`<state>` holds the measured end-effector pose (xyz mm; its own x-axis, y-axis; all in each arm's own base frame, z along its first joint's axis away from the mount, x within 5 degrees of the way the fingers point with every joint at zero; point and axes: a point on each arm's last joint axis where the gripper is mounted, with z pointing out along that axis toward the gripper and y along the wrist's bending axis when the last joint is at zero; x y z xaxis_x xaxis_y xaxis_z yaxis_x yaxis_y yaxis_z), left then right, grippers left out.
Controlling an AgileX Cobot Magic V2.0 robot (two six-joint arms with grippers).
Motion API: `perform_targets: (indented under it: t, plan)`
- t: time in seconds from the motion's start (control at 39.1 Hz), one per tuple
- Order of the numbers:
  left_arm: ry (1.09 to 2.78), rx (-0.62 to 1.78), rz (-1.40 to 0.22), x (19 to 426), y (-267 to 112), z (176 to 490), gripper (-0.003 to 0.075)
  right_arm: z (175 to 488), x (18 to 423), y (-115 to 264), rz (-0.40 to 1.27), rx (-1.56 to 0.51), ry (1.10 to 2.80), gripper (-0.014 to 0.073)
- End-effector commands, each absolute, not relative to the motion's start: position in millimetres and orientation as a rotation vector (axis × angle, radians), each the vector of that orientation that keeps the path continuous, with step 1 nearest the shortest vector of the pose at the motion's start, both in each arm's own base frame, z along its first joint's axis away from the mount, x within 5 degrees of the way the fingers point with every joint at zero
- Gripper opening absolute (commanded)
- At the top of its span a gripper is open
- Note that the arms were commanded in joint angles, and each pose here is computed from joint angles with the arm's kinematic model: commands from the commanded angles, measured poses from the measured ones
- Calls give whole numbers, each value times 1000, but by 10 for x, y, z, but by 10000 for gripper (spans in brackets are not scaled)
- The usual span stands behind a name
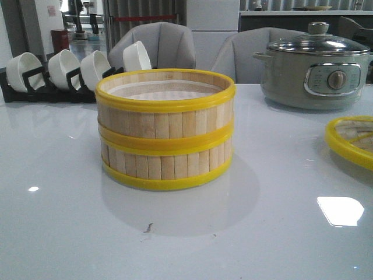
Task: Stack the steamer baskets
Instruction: 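Lift the lid with the right gripper and carry it over the stack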
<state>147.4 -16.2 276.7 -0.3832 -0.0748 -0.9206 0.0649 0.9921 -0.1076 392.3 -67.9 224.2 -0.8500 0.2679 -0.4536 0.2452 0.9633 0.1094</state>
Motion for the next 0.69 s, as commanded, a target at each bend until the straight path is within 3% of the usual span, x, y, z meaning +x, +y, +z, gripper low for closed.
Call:
perform_targets:
  t: [0.0, 0.33, 0.67]
  plan:
    - [1841, -20, -168, 1509, -165, 2946, 88, 2861, 3970, -531, 80, 289, 2460, 27]
    - [1841, -20, -168, 1509, -165, 2946, 88, 3776, 3990, 149, 162, 51, 2283, 27]
    - [1841, -20, -168, 1509, -165, 2946, 88, 4154, 3885, 1225, 317, -253, 2169, 27]
